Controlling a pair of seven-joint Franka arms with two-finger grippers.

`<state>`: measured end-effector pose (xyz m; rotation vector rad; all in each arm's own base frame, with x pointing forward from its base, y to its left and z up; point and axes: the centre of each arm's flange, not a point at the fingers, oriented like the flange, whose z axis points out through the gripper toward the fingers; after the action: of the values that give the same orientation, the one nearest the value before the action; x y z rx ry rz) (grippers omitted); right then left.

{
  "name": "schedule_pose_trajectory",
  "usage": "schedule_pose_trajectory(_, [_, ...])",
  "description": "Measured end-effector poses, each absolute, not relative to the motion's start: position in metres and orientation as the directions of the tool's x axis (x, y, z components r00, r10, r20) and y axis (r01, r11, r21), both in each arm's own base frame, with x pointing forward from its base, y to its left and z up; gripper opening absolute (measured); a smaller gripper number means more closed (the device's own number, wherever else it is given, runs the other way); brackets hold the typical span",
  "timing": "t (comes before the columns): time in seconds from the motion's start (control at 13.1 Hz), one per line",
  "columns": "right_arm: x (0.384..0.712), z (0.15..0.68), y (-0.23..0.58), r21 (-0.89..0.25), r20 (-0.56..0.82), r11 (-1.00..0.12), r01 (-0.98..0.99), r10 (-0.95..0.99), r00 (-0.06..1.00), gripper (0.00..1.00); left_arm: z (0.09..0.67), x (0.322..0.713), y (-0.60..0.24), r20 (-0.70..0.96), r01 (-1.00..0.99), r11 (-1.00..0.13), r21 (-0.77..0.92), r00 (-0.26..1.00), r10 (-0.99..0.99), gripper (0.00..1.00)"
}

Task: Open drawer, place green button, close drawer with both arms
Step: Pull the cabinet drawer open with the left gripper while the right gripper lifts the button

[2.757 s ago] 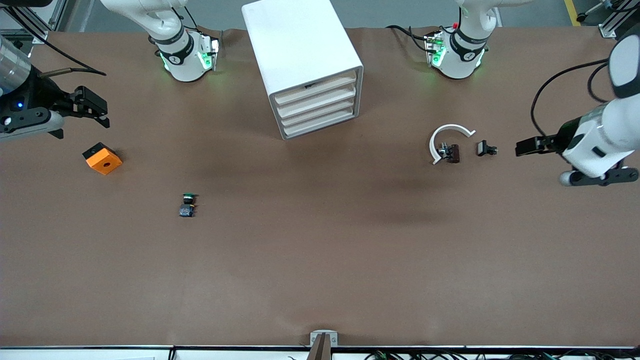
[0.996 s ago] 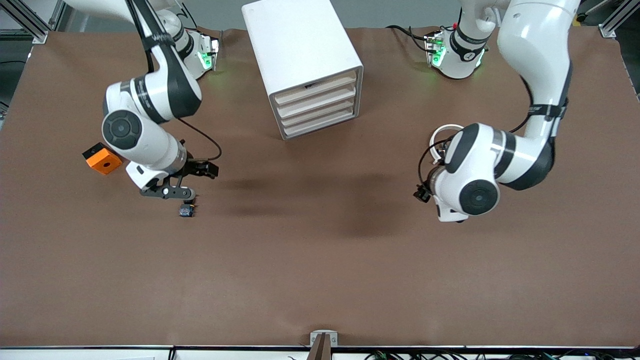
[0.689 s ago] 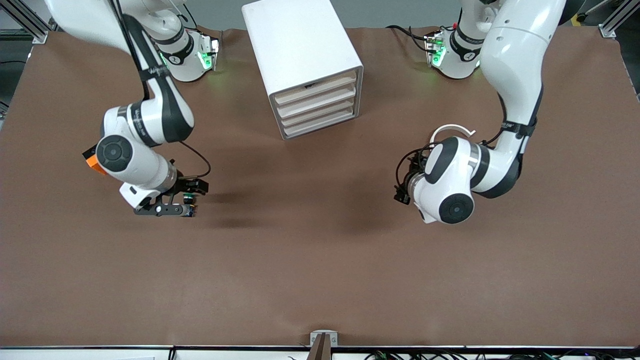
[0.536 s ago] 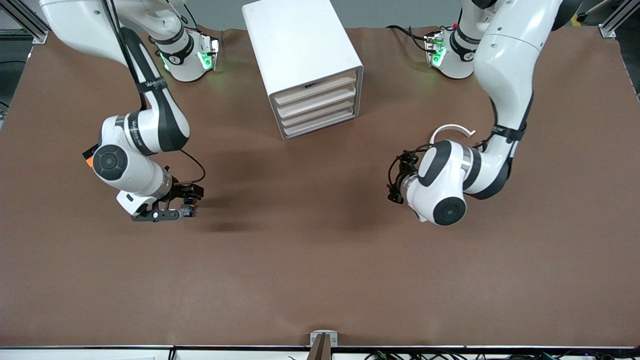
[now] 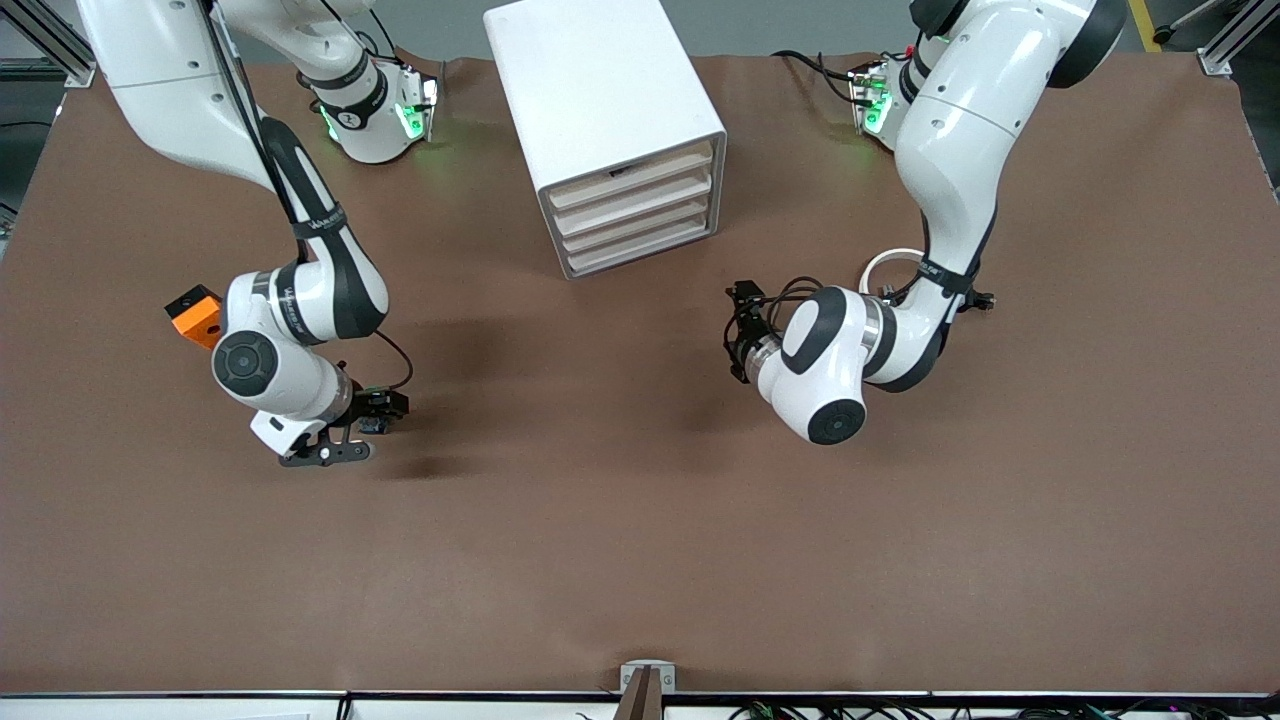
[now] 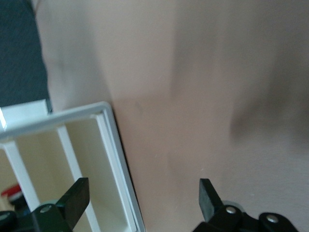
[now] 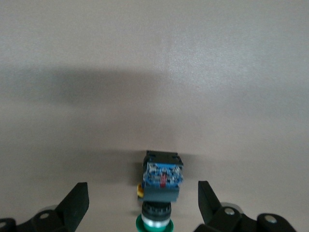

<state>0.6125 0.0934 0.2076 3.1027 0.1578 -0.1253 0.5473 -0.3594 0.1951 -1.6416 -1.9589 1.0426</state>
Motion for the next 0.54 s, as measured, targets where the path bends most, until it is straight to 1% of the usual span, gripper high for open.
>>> schedule_pose_trajectory(0.23, [0.613,0.188,0.084,0.030,-0.095,-0.996,0.089,0.085,0.992,1.00,0.183,0.522,-0.391,-0.066,0.587,0.149,-0.796,-0.328,0.942,1.00])
schedule_pose_trajectory(0.31, [0.614,0.185,0.078,0.030,-0.099,-0.996,0.079,0.076,0.992,1.00,0.178,0.511,-0.405,-0.036,0.560,0.172,-0.811,-0.342,0.939,0.96])
schedule_pose_trajectory(0.38, [0.614,0.183,0.073,0.031,-0.102,-0.997,0.070,0.067,0.993,1.00,0.173,0.500,-0.417,-0.012,0.534,0.191,-0.824,-0.353,0.936,0.96])
schedule_pose_trajectory(0.46, [0.614,0.181,0.070,0.031,-0.106,-0.997,0.065,0.061,0.992,1.00,0.170,0.492,-0.426,0.004,0.506,0.200,-0.839,-0.362,0.932,0.86])
schedule_pose_trajectory(0.54, [0.613,0.180,0.069,0.031,-0.110,-0.998,0.062,0.058,0.992,1.00,0.168,0.485,-0.433,0.008,0.482,0.200,-0.853,-0.371,0.929,0.73])
